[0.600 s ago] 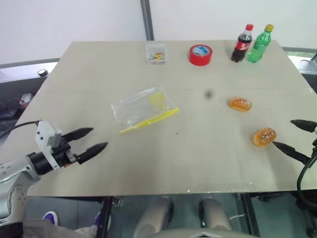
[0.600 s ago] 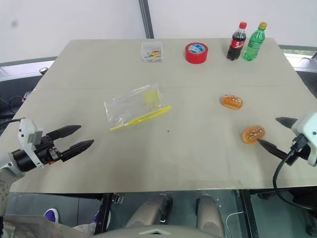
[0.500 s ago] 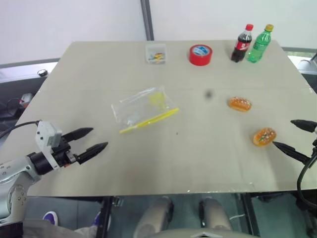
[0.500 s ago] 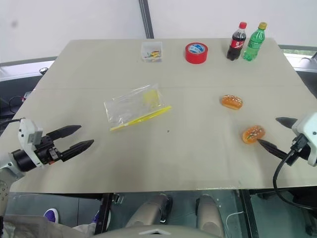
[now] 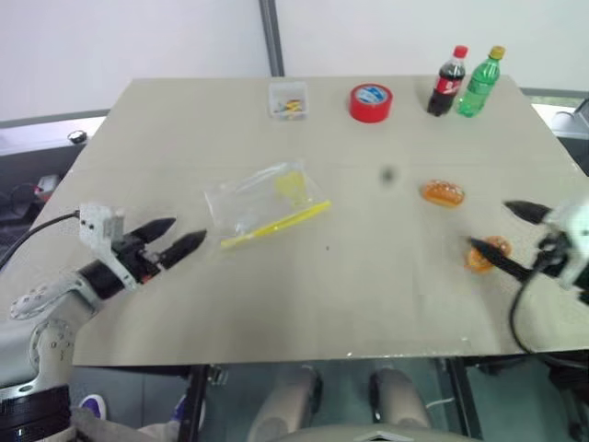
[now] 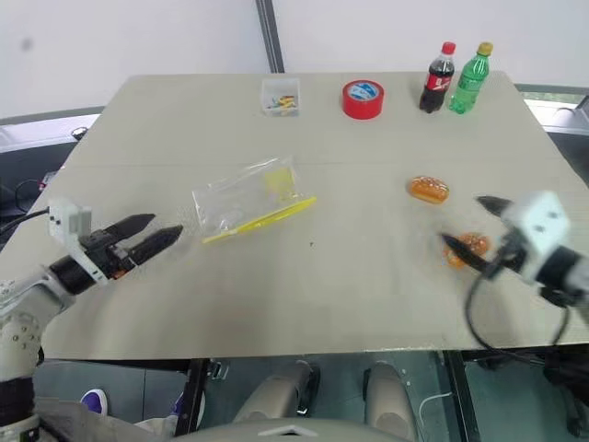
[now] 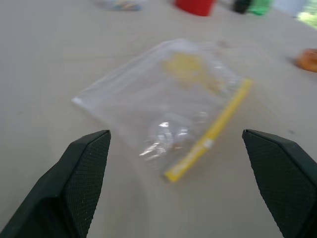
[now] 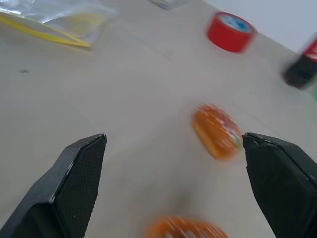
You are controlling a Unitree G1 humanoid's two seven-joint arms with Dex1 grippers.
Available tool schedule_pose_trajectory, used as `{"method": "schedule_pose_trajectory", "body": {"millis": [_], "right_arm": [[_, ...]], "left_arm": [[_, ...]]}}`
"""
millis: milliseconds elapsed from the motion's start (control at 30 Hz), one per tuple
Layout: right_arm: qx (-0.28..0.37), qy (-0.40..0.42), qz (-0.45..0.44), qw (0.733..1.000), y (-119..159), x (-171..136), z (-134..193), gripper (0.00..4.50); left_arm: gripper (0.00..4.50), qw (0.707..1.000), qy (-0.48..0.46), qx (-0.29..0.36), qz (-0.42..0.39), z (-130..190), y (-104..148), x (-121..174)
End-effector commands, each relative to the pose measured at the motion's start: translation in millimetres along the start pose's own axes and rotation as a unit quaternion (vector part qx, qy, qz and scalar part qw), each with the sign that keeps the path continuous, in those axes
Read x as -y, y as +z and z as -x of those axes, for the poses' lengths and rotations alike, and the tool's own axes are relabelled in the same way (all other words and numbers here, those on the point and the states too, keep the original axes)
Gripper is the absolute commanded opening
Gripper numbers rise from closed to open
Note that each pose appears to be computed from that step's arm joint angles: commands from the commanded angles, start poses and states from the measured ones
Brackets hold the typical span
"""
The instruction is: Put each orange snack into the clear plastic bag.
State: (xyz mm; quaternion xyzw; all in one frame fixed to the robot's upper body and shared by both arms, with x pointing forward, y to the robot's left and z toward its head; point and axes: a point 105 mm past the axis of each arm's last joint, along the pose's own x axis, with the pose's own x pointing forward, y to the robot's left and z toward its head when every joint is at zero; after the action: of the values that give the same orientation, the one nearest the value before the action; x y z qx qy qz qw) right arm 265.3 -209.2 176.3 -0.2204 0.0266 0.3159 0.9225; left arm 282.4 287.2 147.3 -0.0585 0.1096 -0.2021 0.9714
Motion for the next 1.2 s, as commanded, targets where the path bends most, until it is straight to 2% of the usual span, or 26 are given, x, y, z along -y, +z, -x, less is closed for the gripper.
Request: {"method": "schedule_pose_trajectory", "body": {"millis": [33,133,267,433,533,633,800,900,1000,1067,1167,1200], "right_arm": [[0.034,0.038,0.018,0.999,20.1,-28.5,-31.3,4.49],[0.060,0.062,0.012,0.996,28.9,-43.9,-48.2,4.49],[0.078,0.086,0.011,0.993,34.8,-57.4,-59.3,4.49],[0.073,0.088,0.009,0.993,33.9,-65.1,-56.1,4.49],[0.054,0.072,0.000,0.996,27.6,-66.4,-53.9,4.49],[0.041,0.053,-0.007,0.998,23.9,-67.7,-48.2,4.49],[0.024,0.027,-0.017,0.999,19.5,-70.8,-39.2,4.49],[0.017,0.018,-0.017,1.000,18.0,-73.1,-35.7,4.49],[0.016,0.009,-0.018,1.000,20.0,-76.7,-34.3,4.50],[0.023,0.007,-0.011,1.000,23.8,-79.9,-35.3,4.50],[0.034,0.011,0.003,0.999,27.6,-85.6,-38.7,4.50],[0.037,0.012,0.007,0.999,28.3,-86.6,-40.1,4.50]], "left_arm": [[4.50,0.990,0.002,-0.082,0.112,1.2,-6.0,-4.9],[4.50,0.979,0.012,-0.101,0.176,-7.9,-12.3,-12.8],[4.50,0.970,0.017,-0.119,0.209,-27.0,-17.7,-21.4],[4.50,0.968,-0.011,-0.149,0.202,-47.4,-19.5,-23.2],[4.50,0.962,-0.020,-0.153,0.225,-65.8,-18.8,-28.8],[4.50,0.951,-0.059,-0.173,0.250,-82.9,-26.6,-19.0],[4.50,0.902,-0.169,-0.184,0.353,-104.4,-33.3,19.0],[4.50,0.886,-0.193,-0.202,0.371,-114.6,-47.3,34.4],[3.65,0.883,-0.179,-0.188,0.391,-128.2,-56.9,40.8],[2.79,0.872,-0.179,-0.182,0.418,-133.1,-59.9,47.2],[1.16,0.856,-0.183,-0.177,0.449,-138.6,-62.1,56.3],[0.77,0.851,-0.184,-0.172,0.460,-140.9,-60.3,58.9]]}}
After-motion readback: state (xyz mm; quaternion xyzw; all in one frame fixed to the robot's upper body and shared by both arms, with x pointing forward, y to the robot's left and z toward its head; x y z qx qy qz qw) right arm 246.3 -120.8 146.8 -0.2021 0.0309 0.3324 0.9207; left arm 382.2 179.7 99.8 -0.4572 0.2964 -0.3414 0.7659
